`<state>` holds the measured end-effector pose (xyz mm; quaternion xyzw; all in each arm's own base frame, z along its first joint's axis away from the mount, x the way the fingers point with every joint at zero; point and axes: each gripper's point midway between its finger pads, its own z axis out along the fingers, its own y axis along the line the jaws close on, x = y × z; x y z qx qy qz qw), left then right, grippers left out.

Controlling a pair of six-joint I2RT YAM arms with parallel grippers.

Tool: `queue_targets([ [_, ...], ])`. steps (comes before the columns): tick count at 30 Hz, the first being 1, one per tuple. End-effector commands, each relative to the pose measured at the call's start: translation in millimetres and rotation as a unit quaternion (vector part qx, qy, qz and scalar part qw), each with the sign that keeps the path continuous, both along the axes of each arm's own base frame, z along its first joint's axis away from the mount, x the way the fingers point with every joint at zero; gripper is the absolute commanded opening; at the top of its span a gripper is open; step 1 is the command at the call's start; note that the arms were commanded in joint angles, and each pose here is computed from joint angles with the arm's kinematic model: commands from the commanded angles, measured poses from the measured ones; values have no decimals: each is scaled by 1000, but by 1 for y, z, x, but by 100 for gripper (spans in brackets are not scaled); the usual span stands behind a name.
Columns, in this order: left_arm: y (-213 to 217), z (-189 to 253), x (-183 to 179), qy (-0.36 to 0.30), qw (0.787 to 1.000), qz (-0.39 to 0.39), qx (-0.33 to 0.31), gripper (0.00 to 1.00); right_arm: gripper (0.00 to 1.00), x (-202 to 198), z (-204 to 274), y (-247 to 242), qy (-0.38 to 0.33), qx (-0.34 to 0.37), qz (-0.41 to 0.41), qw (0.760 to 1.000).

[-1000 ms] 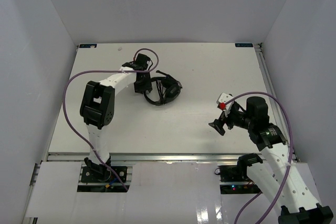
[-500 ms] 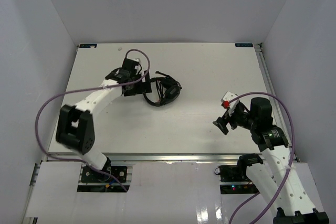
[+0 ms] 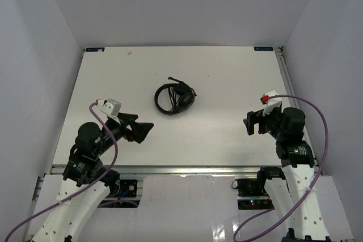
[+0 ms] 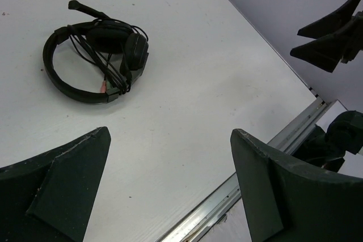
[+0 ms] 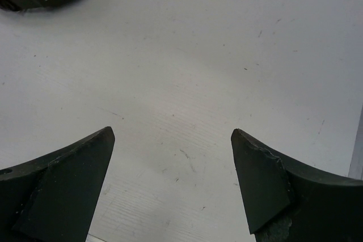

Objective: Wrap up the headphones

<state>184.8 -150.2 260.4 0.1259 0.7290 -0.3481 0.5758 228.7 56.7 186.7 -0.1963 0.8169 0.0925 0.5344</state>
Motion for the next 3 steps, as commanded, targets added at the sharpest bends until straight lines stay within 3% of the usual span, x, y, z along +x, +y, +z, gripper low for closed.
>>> queue_targets([
  [1, -3, -1, -10, -20, 1000, -23, -3, 98, 90, 10, 10, -14, -24, 15, -56, 998],
  [3, -4, -4, -9, -16, 1000, -25, -1, 98, 90, 11, 11, -15, -29, 7, -56, 998],
])
